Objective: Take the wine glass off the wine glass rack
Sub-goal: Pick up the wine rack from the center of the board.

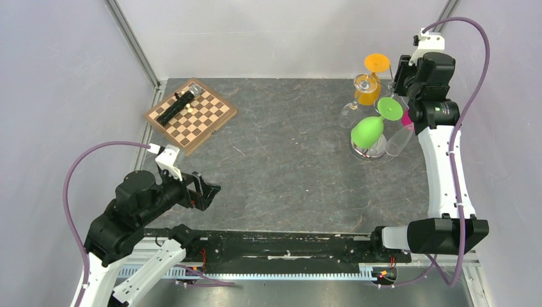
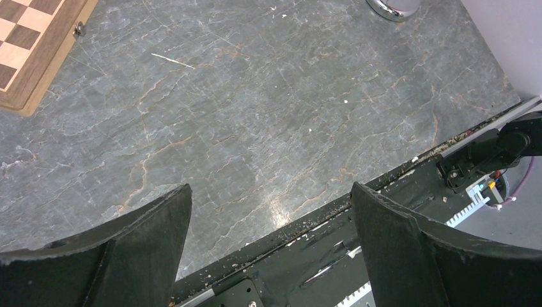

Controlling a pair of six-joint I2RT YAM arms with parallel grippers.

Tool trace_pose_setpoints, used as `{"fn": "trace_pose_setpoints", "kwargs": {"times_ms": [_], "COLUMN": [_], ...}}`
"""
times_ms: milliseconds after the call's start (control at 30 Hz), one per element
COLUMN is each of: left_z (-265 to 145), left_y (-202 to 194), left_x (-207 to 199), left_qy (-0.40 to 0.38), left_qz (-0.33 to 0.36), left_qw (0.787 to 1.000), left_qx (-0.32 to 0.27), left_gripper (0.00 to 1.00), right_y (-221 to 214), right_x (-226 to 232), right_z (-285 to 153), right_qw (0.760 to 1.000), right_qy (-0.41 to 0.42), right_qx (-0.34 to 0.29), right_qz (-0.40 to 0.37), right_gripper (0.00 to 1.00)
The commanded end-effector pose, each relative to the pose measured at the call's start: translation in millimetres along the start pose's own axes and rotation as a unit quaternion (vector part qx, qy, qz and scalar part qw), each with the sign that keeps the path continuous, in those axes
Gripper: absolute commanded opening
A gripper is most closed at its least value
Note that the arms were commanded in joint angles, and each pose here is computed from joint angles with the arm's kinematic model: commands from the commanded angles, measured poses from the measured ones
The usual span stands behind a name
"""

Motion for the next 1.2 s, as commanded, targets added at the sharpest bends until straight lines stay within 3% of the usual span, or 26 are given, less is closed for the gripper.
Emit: {"fn": "trace_pose_setpoints", "kwargs": {"times_ms": [0, 533, 700, 1167], "left_z": [2, 0, 1, 0], "left_y": [8, 9, 9, 8], "left_x": [0, 0, 1, 2], "left_qy": [-0.008, -0.006, -0.004, -0.001], "left_qz": [0.027, 0.027, 0.027, 0.029], "left_qw": [0.999, 0.999, 0.999, 0.999], "left_qx": [-0.019, -0.018, -0.017, -0.017], "left_gripper": [1.0, 1.0, 1.0, 1.0], "right_y": [22, 21, 18, 28], "right_x": [3, 4, 5, 14], "right_z": [-3, 2, 6, 0], "right_qw": [0.999, 0.999, 0.999, 0.997], "right_qy": [0.013, 0.016, 0.018, 0.053], "right_qx": [-0.038, -0.033, -0.028, -0.047], "right_qz": [0.009, 0.01, 0.01, 0.031], "right_gripper": [0.36, 0.12, 0.0, 0.0]}}
Point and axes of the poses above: each gripper's point midway between its finger pads, its own z axis out along the fingers, its own x axis along the line the jaws close on, y = z × x, the point moved 7 cm from there along -z, back along the fingers, and after that the axes turned 10 degrees about z, right-handed, at the moved point
